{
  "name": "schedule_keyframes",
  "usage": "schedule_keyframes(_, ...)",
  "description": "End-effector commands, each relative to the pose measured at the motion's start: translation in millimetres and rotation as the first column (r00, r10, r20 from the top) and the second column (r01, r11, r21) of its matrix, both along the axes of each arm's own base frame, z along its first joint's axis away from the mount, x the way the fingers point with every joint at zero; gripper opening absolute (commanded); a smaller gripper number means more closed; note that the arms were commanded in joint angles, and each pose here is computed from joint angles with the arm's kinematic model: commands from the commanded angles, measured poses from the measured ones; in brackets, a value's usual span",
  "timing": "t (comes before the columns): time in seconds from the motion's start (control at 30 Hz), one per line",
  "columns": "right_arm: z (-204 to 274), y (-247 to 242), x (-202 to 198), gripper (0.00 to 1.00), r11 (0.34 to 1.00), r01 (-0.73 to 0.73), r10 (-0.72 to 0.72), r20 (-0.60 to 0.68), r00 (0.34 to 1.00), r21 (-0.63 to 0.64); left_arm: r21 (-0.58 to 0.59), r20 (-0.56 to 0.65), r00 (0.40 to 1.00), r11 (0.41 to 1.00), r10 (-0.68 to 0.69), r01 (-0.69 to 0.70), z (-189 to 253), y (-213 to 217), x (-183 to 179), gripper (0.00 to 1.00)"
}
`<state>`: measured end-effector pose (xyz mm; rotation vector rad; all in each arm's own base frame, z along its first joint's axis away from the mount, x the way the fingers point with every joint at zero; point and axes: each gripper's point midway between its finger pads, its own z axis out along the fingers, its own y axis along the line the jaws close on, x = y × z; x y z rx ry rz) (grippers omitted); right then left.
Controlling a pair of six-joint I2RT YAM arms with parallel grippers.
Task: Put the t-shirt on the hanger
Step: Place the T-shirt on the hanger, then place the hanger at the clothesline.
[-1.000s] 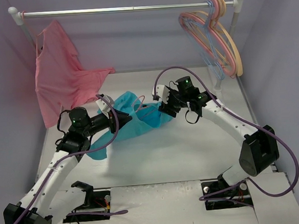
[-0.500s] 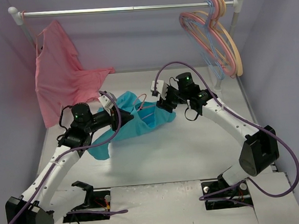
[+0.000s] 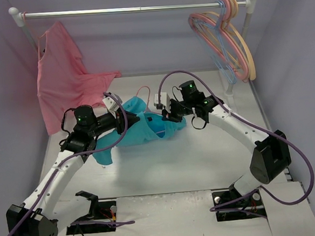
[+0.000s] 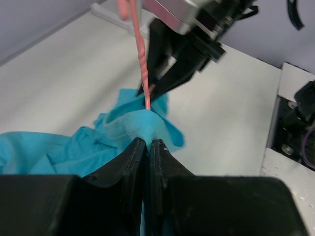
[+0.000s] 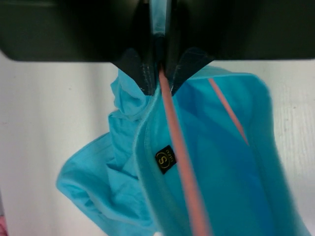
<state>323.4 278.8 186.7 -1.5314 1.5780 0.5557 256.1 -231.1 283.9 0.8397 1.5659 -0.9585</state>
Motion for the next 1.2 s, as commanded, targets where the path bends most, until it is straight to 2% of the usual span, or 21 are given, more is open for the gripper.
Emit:
schedule_keyframes(0.0,40,9,11,0.05,0.998,-0.008,0.002,0.090,0.996,0.062,-0.030,0.170,0.983,0.997,-0.062,0.068,50,-4,-8,0.00)
schedule_keyframes(0.07,45,5,10,0.00,0.998,-0.001,-0.004,0.102,0.995,0.057,-0.017,0.175,0.983,0.998,-0.050,0.053,49,-1,-8,0.00)
schedule_keyframes(0.23,73,-6,14,0.00,0.997,0.039,-0.049,0.164,0.985,0.067,0.030,0.174,0.981,0.996,0.082,-0.088,47,15,7,0.00)
schedule_keyframes(0.27,84,-11,14,0.00,0.996,0.058,-0.072,0.197,0.978,0.072,0.047,0.197,0.974,0.992,0.109,-0.121,48,19,12,0.04)
schedule_keyframes(0.3,90,-14,16,0.00,0.995,0.072,-0.087,0.215,0.973,0.075,0.075,0.182,0.967,0.978,0.179,-0.195,45,29,21,0.15)
schedule_keyframes(0.37,110,-21,17,0.00,0.990,0.102,-0.124,0.266,0.956,0.094,0.100,0.180,0.953,0.959,0.244,-0.264,44,39,29,0.20)
schedule_keyframes(0.4,117,-24,17,0.00,0.988,0.115,-0.139,0.281,0.950,0.100,0.120,0.186,0.932,0.934,0.311,-0.336,46,50,38,0.26)
schedule_keyframes(0.5,146,-35,20,0.00,0.978,0.164,-0.198,0.346,0.917,0.127,0.141,0.211,0.889,0.887,0.407,-0.440,51,69,49,0.31)
schedule_keyframes(0.6,177,-44,21,0.00,0.968,0.192,-0.242,0.405,0.882,0.160,0.135,0.264,0.787,0.786,0.558,-0.603,69,99,63,0.35)
schedule_keyframes(0.63,186,-46,21,0.00,0.965,0.202,-0.255,0.419,0.872,0.167,0.112,0.292,0.717,0.722,0.633,-0.683,86,116,68,0.40)
schedule_keyframes(0.73,227,-52,26,0.00,0.947,0.227,-0.312,0.476,0.822,0.228,0.092,0.317,0.625,0.632,0.714,-0.769,111,138,73,0.55)
schedule_keyframes(0.77,240,-53,27,0.00,0.940,0.230,-0.329,0.494,0.805,0.250,0.058,0.328,0.561,0.576,0.760,-0.815,132,150,75,0.57)
schedule_keyframes(0.83,279,-58,29,0.00,0.915,0.240,-0.386,0.535,0.751,0.324,0.043,0.319,0.513,0.528,0.797,-0.848,147,161,74,0.60)
schedule_keyframes(0.87,296,-58,33,0.00,0.903,0.235,-0.410,0.555,0.724,0.360,0.013,0.314,0.461,0.481,0.830,-0.876,165,171,73,0.61)
schedule_keyframes(0.9,327,-62,30,0.00,0.886,0.220,-0.438,0.584,0.683,0.408,-0.011,0.296,0.437,0.460,0.850,-0.888,173,175,72,0.61)
schedule_keyframes(0.97,355,-64,39,0.00,0.860,0.228,-0.487,0.604,0.630,0.456,-0.043,0.284,0.404,0.432,0.870,-0.901,186,180,69,0.63)
schedule_keyframes(1.0,396,-72,31,0.00,0.833,0.200,-0.525,0.625,0.577,0.515,-0.069,0.280,0.390,0.423,0.877,-0.903,198,183,65,0.63)
schedule_keyframes(1.03,404,-71,40,0.00,0.818,0.210,-0.550,0.622,0.558,0.536,-0.073,0.274,0.387,0.421,0.880,-0.904,201,184,64,0.63)
schedule_keyframes(1.1,461,-81,25,0.00,0.766,0.141,-0.609,0.636,0.474,0.627,-0.068,0.260,0.377,0.407,0.889,-0.911,208,186,62,0.63)
schedule_keyframes(1.17,485,-81,25,0.00,0.720,0.098,-0.647,0.614,0.452,0.687,-0.038,0.258,0.367,0.389,0.894,-0.920,203,190,62,0.63)
